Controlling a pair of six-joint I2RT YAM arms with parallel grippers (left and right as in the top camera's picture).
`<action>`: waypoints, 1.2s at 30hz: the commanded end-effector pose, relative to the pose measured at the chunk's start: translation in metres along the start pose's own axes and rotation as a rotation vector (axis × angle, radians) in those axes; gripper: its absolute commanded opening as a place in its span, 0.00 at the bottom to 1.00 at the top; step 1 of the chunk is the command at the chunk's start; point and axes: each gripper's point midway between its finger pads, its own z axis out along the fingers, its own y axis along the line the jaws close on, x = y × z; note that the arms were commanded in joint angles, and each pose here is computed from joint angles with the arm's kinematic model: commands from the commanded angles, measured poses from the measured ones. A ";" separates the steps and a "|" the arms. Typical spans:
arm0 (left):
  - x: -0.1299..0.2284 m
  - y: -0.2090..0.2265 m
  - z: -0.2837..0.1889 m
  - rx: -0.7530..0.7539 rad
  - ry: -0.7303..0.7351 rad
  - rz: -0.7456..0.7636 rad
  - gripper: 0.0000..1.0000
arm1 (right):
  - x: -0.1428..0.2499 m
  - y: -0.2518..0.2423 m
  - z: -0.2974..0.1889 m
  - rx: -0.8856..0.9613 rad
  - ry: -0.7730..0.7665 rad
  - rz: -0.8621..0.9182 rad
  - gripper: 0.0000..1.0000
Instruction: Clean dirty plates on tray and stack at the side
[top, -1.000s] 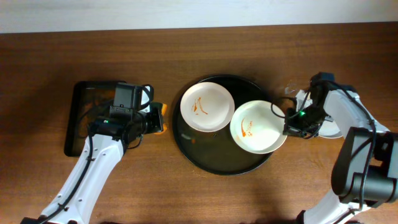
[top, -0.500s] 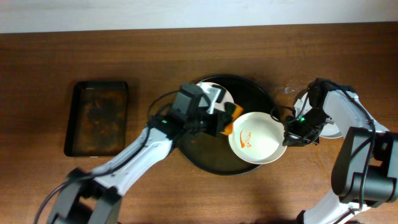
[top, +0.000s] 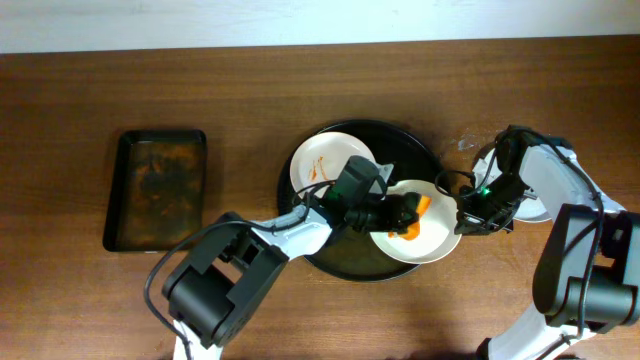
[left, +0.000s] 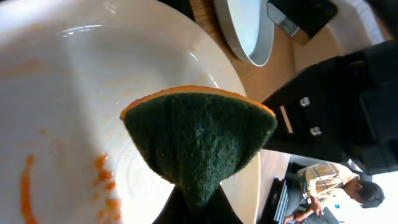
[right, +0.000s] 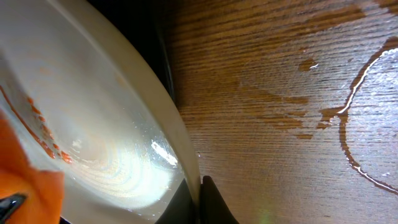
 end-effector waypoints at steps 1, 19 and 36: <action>0.014 -0.001 0.015 0.002 0.032 -0.007 0.00 | 0.001 0.002 0.001 0.000 0.002 -0.003 0.04; -0.076 0.053 -0.026 -0.609 -0.153 0.333 0.00 | 0.004 0.002 0.001 0.000 0.014 0.000 0.04; 0.012 0.027 0.016 -0.583 0.182 0.367 0.00 | 0.006 -0.006 0.001 0.042 0.022 0.004 0.04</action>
